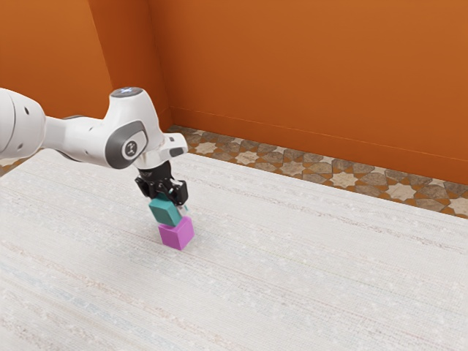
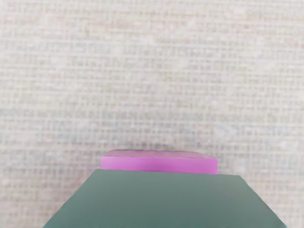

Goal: Pick up the blue block with one arm, and put the blue block on the pink block with one arm

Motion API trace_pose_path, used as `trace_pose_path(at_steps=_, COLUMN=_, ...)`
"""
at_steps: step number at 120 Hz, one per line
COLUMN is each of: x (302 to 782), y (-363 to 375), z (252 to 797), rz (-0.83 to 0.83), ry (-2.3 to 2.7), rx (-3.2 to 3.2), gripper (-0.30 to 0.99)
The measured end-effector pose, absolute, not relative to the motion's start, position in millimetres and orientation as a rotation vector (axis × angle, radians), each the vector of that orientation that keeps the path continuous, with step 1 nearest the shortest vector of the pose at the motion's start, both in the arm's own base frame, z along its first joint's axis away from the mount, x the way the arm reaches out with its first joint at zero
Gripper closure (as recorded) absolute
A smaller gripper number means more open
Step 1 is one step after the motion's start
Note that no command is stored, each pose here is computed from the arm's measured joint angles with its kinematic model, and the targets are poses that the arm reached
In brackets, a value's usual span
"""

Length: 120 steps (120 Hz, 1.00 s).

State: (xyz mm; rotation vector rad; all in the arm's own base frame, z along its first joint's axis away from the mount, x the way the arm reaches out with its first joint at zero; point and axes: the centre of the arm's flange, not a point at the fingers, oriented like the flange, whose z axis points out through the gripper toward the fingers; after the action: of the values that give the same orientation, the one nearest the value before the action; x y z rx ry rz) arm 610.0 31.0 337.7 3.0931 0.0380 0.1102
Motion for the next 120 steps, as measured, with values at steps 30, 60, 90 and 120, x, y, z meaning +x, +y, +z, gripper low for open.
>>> trace_pose_path(at_steps=30, x=610, y=28, z=341, rz=0.122, ry=0.025, rx=3.084, gripper=0.27)
trace_pose_path(at_steps=60, x=594, y=17, z=427, rz=0.327, ry=-0.041, rx=3.129, gripper=0.08)
trace_pose_path(at_steps=90, x=539, y=0, z=709, rz=0.665, ry=0.578, rx=2.991, gripper=0.03)
trace_pose_path(at_steps=120, x=507, y=37, z=690, rz=0.21, ry=1.351, rx=2.837, gripper=0.01)
